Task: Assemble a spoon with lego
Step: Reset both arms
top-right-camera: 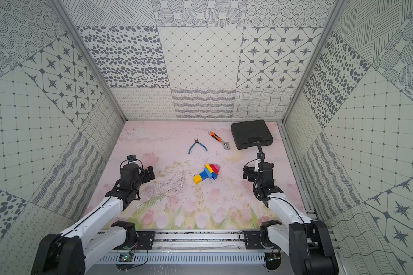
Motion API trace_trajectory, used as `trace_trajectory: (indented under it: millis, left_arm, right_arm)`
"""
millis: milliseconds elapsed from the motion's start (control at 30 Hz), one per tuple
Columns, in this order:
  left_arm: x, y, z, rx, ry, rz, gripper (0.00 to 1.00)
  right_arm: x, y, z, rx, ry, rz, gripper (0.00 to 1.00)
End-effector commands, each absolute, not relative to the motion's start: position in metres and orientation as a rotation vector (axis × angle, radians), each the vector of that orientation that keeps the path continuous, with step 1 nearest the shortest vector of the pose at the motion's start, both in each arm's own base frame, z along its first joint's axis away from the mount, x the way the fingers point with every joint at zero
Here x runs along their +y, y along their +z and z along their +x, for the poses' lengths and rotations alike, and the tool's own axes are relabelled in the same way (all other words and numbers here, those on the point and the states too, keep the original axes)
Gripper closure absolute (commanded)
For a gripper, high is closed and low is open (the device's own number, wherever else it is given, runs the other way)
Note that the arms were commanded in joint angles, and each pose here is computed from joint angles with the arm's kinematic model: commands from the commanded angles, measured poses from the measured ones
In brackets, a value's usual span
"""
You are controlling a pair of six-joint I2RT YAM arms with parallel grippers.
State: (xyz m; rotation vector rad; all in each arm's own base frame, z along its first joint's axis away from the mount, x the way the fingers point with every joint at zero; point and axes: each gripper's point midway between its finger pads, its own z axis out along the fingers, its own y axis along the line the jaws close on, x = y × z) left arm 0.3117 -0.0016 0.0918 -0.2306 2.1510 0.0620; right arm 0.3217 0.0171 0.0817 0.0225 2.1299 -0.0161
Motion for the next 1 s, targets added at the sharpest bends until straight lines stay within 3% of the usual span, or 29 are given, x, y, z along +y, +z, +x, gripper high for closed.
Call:
trace_trajectory:
  millis: [0, 267, 567, 967]
  left_arm:
    - [0.003, 0.125, 0.354, 1.888, 0.173, -0.060, 0.02]
    - [-0.004, 0.083, 0.395, 1.923, 0.130, 0.044, 0.02]
    - [0.011, 0.079, 0.397, 1.975, 0.096, -0.052, 0.02]
    - [0.010, 0.079, 0.398, 1.984, 0.089, -0.048, 0.02]
  right_arm:
    - [0.006, 0.144, 0.347, 1.764, -0.114, 0.014, 0.02]
    - [0.026, 0.132, 0.370, 1.703, -0.025, -0.066, 0.02]
    - [0.008, 0.104, 0.405, 1.880, 0.000, 0.033, 0.02]
    - [0.003, 0.106, 0.405, 1.871, 0.006, 0.055, 0.02]
